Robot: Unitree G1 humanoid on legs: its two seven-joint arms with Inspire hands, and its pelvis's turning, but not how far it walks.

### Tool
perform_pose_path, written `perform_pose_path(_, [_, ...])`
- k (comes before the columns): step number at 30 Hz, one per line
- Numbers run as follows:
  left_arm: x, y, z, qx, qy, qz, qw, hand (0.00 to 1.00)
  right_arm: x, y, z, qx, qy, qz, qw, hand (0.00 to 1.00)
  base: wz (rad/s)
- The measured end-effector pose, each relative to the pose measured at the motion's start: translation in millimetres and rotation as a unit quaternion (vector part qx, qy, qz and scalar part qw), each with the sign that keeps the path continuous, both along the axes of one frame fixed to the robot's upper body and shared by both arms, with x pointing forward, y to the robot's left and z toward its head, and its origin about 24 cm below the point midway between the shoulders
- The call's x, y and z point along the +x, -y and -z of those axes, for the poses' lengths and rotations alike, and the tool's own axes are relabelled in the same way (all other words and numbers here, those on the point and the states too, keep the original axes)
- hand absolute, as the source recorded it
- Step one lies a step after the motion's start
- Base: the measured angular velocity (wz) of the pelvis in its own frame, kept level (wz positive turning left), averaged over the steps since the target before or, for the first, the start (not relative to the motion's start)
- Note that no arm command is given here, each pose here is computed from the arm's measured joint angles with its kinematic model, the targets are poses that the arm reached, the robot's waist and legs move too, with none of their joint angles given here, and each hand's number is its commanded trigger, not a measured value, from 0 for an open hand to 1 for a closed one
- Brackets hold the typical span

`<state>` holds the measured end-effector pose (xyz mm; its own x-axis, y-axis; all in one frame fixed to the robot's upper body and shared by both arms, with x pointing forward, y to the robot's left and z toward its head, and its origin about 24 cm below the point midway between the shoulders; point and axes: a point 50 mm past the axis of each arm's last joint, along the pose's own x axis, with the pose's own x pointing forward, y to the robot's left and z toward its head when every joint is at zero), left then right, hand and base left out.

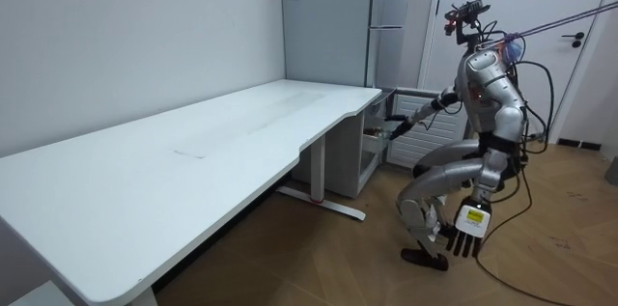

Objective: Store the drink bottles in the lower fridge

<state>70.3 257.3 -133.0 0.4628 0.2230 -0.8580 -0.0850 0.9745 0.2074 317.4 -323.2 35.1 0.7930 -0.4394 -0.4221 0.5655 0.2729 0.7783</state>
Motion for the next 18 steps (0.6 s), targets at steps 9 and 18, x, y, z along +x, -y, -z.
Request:
perform_pose_path(9, [-14.7, -13.7, -2.4, 0.010, -0.002, -0.036, 0.999, 0.00, 3.7, 4.1, -13.4, 0.001, 0.012, 0.046, 0.999, 0.00, 0.12])
perform_pose_path(18, [-16.8, -14.0, -2.8, 0.009, 0.005, -0.034, 0.999, 0.00, 17.4, -7.2, -36.5, 0.002, 0.031, 0.034, 0.999, 0.00, 0.09])
